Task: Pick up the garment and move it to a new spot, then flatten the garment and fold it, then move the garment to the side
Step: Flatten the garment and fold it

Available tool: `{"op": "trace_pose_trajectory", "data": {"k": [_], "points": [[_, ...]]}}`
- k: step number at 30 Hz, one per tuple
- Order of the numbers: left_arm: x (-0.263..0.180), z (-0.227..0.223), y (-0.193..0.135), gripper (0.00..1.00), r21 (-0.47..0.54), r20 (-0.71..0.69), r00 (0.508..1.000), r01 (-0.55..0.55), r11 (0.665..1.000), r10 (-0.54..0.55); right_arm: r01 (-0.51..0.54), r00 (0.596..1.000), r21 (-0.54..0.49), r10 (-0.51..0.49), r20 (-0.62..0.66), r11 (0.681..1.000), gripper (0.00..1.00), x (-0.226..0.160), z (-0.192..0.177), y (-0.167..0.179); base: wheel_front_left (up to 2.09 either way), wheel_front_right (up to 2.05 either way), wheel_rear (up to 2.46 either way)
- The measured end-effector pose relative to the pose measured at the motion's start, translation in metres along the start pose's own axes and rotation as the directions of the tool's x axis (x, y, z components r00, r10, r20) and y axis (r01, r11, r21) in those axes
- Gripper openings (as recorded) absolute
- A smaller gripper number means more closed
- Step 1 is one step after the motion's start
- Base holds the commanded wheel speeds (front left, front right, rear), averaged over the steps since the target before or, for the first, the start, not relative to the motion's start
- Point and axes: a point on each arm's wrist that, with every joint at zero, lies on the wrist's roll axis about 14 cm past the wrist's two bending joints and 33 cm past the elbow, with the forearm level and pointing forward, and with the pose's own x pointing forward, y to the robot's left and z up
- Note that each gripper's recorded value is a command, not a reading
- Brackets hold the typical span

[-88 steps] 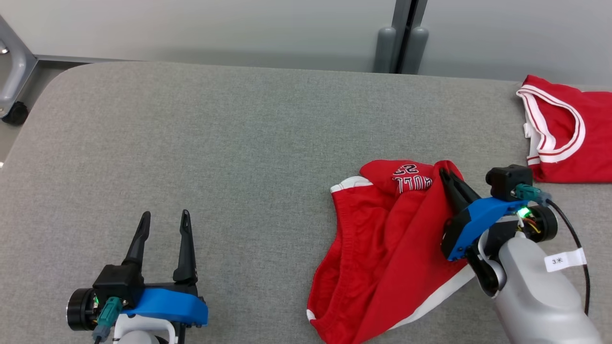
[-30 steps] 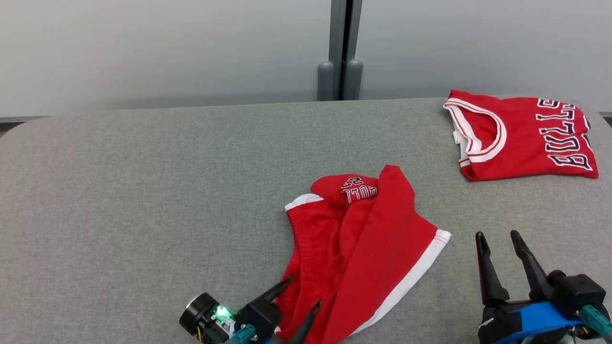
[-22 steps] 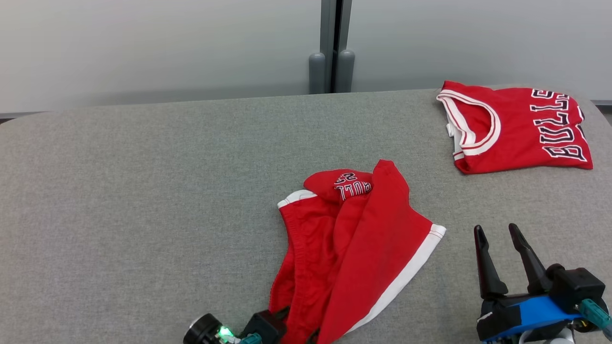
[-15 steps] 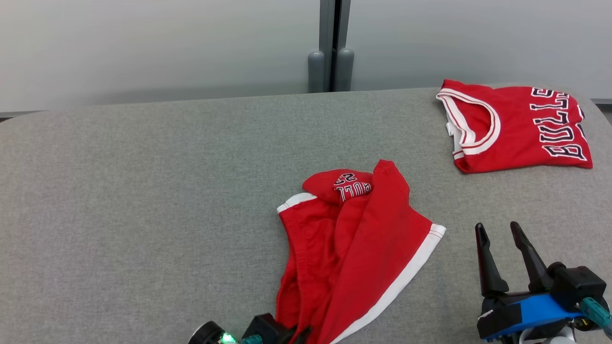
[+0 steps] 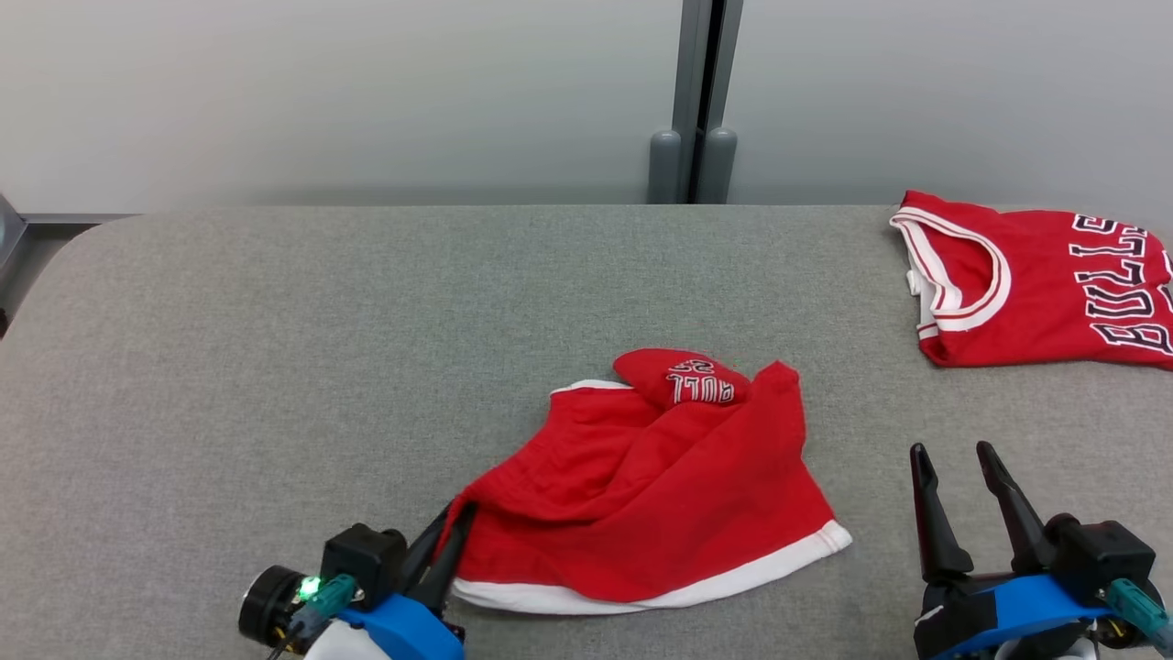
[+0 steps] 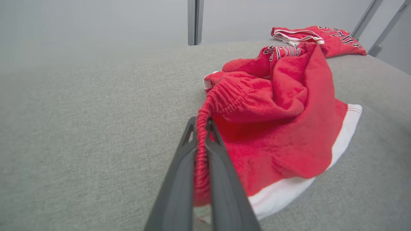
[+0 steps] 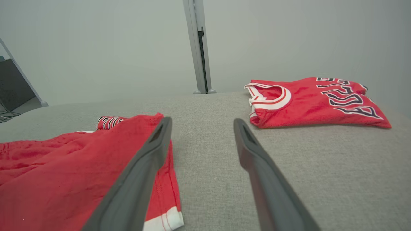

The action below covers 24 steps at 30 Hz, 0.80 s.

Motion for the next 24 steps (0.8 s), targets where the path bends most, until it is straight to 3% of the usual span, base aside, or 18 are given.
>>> {"op": "trace_pose_trajectory", "data": {"k": [8,9,10,11,19,24], "points": [[-0.003,-0.019,0.026,0.00,-0.046,-0.033,0.996,-0.081,0.996,0.080,0.003,1.000,0.000,-0.003,-0.018,1.000,1.00,0.000,-0.005,-0.001,0.00,0.00,0.00],[-0.002,-0.021,0.024,0.08,-0.053,-0.033,0.996,-0.079,0.996,0.077,0.008,1.000,0.000,-0.008,-0.019,1.000,1.00,-0.001,-0.005,-0.003,0.00,0.00,0.00],[-0.001,-0.023,0.023,0.43,-0.065,-0.029,0.996,-0.081,0.995,0.079,0.012,1.000,0.002,-0.012,-0.022,1.000,1.00,-0.003,-0.006,-0.004,0.00,0.00,0.00],[0.000,-0.024,0.022,1.00,-0.069,-0.030,0.996,-0.081,0.994,0.079,0.016,1.000,0.004,-0.016,-0.023,1.000,1.00,-0.003,-0.006,-0.005,0.00,0.00,0.00],[0.007,-0.031,0.020,1.00,-0.036,-0.032,0.996,-0.084,0.996,0.083,0.022,0.999,0.008,-0.022,-0.029,1.000,1.00,-0.007,-0.008,-0.006,0.00,0.00,0.00],[0.008,0.011,0.023,1.00,-0.050,0.109,0.989,-0.095,0.994,0.100,0.018,1.000,0.009,-0.017,-0.020,1.000,1.00,-0.008,-0.005,-0.004,0.00,0.00,0.00]]}}
